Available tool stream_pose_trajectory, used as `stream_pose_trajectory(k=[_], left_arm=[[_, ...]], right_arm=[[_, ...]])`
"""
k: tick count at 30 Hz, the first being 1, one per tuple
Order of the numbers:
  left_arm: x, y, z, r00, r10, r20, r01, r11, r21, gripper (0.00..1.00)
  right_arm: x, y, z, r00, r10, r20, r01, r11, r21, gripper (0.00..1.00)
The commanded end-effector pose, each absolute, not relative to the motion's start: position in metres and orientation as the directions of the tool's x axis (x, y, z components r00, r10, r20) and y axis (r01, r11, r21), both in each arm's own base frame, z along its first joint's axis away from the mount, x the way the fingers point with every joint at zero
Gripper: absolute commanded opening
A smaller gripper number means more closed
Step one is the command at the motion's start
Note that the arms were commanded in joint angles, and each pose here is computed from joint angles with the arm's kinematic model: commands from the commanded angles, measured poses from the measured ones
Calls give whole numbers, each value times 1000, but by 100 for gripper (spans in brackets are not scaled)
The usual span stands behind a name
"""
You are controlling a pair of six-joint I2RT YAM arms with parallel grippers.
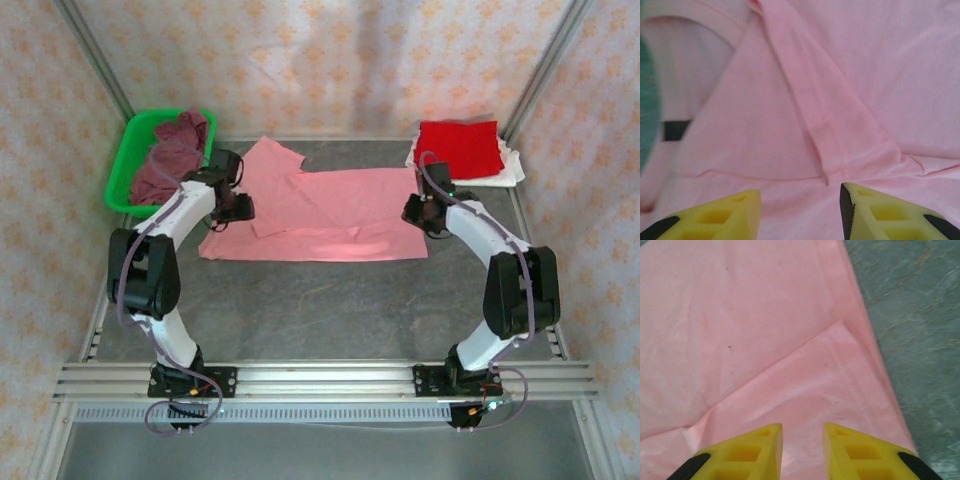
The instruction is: Fold and stack the t-shirts
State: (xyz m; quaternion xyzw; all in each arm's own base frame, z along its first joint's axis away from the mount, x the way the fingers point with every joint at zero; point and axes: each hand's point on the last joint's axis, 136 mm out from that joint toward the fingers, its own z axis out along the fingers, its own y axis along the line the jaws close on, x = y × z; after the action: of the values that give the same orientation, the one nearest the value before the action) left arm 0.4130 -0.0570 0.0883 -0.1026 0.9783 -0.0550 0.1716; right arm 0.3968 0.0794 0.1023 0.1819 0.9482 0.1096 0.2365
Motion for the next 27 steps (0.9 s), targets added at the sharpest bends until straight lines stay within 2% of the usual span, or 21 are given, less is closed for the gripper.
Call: stream_pose_trajectory(k=[1,7,14,20,23,27], left_arm=[[431,-76,79,-913,-241,-330,-171,959,-227,46],[441,-89,50,-933,-238,-271,-175,956,-238,48],[442,-88,31,-936,-254,-245,-201,955,-220,46],[442,-90,28,-933,-262,-247,-211,953,-216,24],[444,-90,38,-925,-264,-273,-213,956,-201,8],[448,-91,49,-918,-267,-292,-222,959,-178,4]], right_arm=[[413,75,93,-813,398,-425,306,913,269,27],[425,87,89,-806,432,-405,305,889,341,27],[420,85,84,-812,423,-401,305,895,326,28],[416,81,80,-813,427,-395,312,893,323,28],[415,82,79,-816,426,-391,311,893,324,29],[416,82,80,-815,430,-389,311,890,332,30]])
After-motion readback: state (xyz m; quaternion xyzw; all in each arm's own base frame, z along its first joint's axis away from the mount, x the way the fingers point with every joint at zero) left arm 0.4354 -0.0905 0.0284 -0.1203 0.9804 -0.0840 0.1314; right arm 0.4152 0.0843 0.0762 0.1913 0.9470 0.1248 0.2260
